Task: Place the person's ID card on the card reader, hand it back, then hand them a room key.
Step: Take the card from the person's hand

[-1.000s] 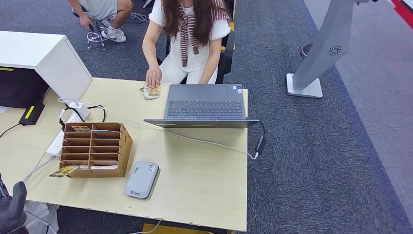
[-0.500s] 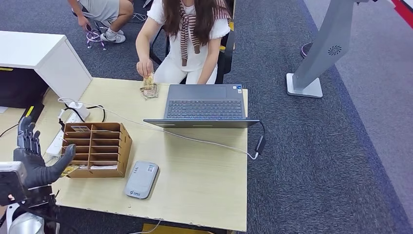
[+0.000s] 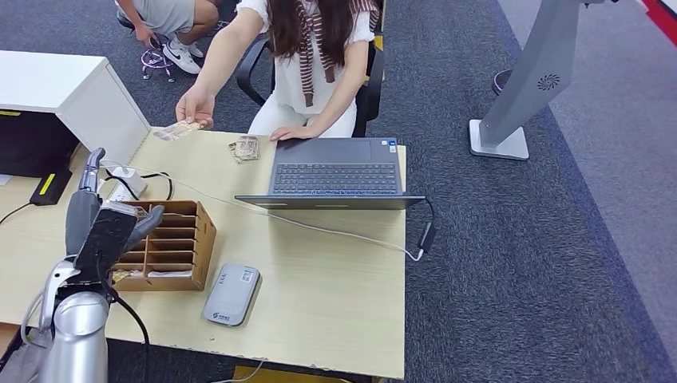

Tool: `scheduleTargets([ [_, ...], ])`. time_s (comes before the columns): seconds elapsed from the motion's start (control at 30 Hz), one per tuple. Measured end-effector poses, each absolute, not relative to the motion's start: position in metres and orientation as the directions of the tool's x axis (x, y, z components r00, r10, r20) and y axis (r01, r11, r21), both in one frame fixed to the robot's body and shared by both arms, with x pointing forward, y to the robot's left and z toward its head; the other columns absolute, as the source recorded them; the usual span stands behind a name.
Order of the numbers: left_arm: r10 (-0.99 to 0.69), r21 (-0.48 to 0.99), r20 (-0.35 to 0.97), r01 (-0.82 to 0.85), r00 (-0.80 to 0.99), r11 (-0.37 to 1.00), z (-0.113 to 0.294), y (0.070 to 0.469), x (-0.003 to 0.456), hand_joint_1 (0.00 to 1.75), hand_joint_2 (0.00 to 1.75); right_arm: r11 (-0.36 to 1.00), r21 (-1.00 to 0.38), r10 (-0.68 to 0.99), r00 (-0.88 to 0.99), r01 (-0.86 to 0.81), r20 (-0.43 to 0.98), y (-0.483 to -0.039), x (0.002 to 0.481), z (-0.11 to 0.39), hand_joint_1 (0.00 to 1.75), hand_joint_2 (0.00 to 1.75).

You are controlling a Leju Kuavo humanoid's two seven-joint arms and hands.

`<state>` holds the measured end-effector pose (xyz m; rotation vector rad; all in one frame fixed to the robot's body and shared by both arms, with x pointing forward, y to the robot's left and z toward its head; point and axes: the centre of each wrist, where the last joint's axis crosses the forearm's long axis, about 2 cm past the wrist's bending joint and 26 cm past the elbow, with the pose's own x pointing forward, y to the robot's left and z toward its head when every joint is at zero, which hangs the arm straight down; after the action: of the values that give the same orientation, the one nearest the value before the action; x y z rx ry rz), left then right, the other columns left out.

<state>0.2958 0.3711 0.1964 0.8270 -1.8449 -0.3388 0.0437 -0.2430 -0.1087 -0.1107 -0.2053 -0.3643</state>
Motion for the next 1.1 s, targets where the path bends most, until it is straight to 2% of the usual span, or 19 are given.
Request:
scheduleTargets([
  [0.33, -0.895, 0.797, 0.434, -0.421, -0.100, 0.433, 0.214, 0.369, 0.328, 0.00, 1.75, 0.952, -0.063, -0.283, 0.937, 0.301, 0.207, -0.242, 0.046, -0.108, 0.00, 0.00],
  [0.6, -0.983, 0.870, 0.184, -0.465, -0.002, 0.164, 0.223, 0.372, 0.343, 0.00, 1.75, 0.968, -0.064, -0.228, 0.955, 0.244, 0.188, -0.241, 0.047, -0.108, 0.00, 0.00],
  [1.1, -0.990, 0.889, 0.138, -0.441, -0.005, 0.126, 0.218, 0.369, 0.345, 0.00, 1.75, 0.972, -0.057, -0.213, 0.959, 0.227, 0.186, -0.242, 0.047, -0.108, 0.00, 0.00],
])
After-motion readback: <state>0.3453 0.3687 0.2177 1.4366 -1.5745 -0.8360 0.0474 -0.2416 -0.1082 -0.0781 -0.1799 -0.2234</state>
